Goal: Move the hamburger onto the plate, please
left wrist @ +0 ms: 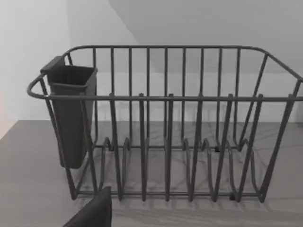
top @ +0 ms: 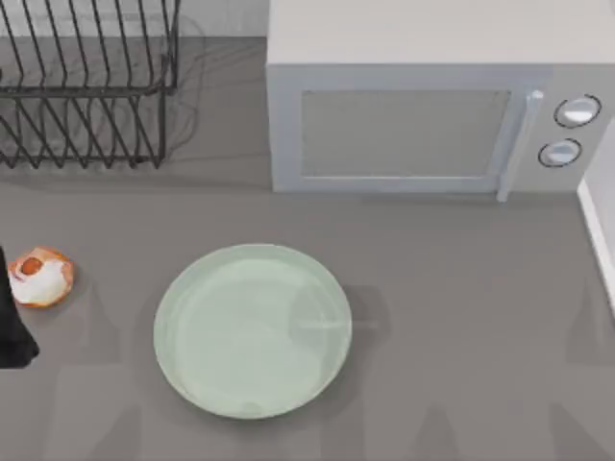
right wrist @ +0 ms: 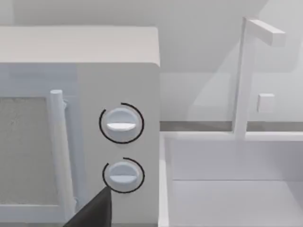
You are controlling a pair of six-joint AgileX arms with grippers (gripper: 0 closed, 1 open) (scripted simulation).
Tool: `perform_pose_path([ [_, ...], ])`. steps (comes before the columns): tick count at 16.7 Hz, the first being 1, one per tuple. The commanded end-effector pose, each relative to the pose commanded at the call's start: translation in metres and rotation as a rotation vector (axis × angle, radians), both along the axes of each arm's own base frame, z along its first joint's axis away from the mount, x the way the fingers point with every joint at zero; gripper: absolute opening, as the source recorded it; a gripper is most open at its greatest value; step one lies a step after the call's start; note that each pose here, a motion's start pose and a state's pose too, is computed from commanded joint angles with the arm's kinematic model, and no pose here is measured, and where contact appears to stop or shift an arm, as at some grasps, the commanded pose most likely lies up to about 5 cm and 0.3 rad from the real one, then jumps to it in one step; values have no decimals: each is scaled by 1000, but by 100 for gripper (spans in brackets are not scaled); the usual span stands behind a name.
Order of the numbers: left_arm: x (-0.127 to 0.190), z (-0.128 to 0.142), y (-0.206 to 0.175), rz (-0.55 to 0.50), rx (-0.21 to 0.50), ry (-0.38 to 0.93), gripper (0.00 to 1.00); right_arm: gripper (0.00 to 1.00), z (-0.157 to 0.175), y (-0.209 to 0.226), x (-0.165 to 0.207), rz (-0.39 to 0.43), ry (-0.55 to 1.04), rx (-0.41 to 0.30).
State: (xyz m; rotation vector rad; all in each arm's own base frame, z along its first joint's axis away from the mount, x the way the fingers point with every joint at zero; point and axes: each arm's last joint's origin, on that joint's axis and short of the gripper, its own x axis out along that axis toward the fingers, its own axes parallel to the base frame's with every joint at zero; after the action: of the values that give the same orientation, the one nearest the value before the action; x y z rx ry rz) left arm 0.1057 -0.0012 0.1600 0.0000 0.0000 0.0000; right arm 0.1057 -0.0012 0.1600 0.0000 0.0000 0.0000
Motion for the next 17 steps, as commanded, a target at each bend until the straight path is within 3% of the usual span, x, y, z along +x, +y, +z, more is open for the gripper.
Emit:
perform_pose_path([
  [4,0,5,0,1,15,23,100,100,0,0,0,0,0,0],
  [8,7,32,0,-9,100,169,100,100,0,0,0,0,0,0],
  [12,37,63,0,-58,227,452,100,100,0,0,0,0,0,0],
  [17,109,76,1,-194,387,877,100,100,0,0,0,0,0,0],
])
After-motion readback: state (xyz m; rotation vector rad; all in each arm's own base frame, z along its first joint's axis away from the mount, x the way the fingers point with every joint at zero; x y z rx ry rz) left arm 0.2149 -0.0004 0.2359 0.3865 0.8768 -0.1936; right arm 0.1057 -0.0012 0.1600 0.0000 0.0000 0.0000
